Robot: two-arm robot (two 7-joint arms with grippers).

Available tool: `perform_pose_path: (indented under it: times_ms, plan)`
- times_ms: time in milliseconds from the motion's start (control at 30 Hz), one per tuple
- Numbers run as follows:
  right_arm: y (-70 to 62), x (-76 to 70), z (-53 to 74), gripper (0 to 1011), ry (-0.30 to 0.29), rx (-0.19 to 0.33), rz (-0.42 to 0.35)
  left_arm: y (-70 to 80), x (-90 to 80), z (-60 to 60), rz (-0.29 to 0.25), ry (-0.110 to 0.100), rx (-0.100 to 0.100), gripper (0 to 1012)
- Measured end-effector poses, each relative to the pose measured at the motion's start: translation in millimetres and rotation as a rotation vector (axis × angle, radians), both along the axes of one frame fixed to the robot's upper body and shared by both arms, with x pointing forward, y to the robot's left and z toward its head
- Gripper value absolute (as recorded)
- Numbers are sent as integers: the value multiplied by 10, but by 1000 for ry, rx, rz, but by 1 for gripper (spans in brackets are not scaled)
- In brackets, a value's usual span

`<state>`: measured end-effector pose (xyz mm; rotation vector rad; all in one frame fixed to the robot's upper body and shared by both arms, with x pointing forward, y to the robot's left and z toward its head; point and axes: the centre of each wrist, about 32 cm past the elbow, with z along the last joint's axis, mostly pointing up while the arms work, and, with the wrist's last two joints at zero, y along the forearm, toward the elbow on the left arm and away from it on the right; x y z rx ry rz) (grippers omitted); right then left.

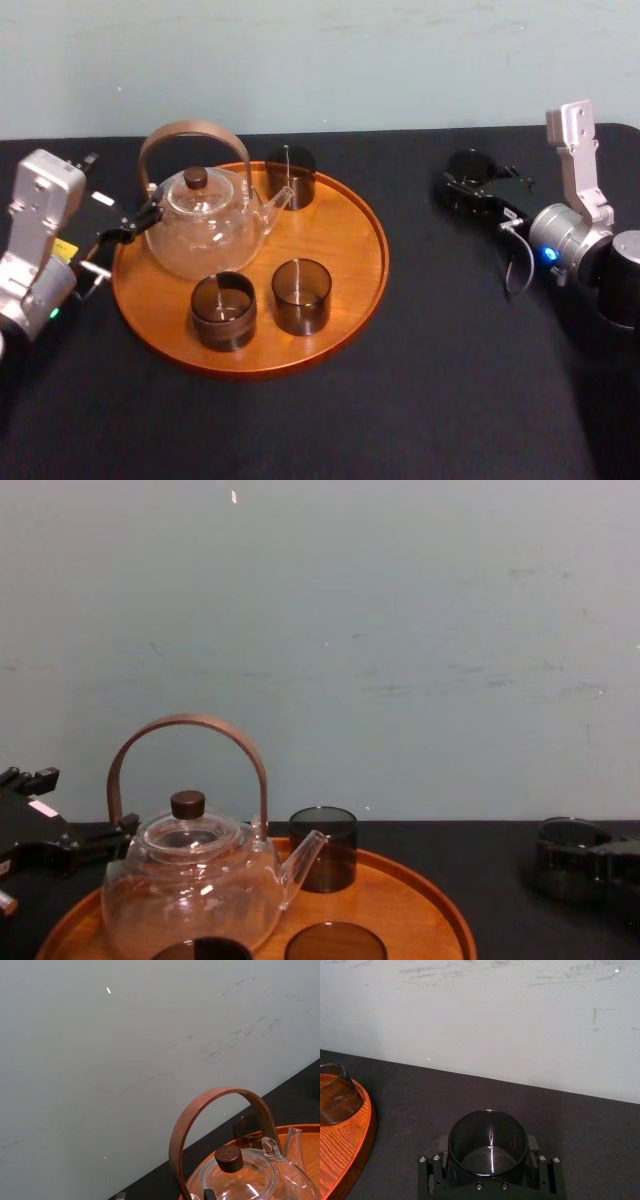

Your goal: Pick up the glass from the table and place it on the tray.

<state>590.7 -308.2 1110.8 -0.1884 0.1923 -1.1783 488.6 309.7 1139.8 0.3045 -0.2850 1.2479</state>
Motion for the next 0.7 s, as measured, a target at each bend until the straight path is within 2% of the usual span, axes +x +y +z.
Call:
perform_pose_path:
  times_ms: [367, 700]
  plan:
    - [-12, -25, 15, 912, -4, 11, -7, 0, 0, 0, 0, 0, 0, 1010]
    - [39, -91, 156, 912, -32, 9, 14, 0, 0, 0, 0, 0, 0, 1009]
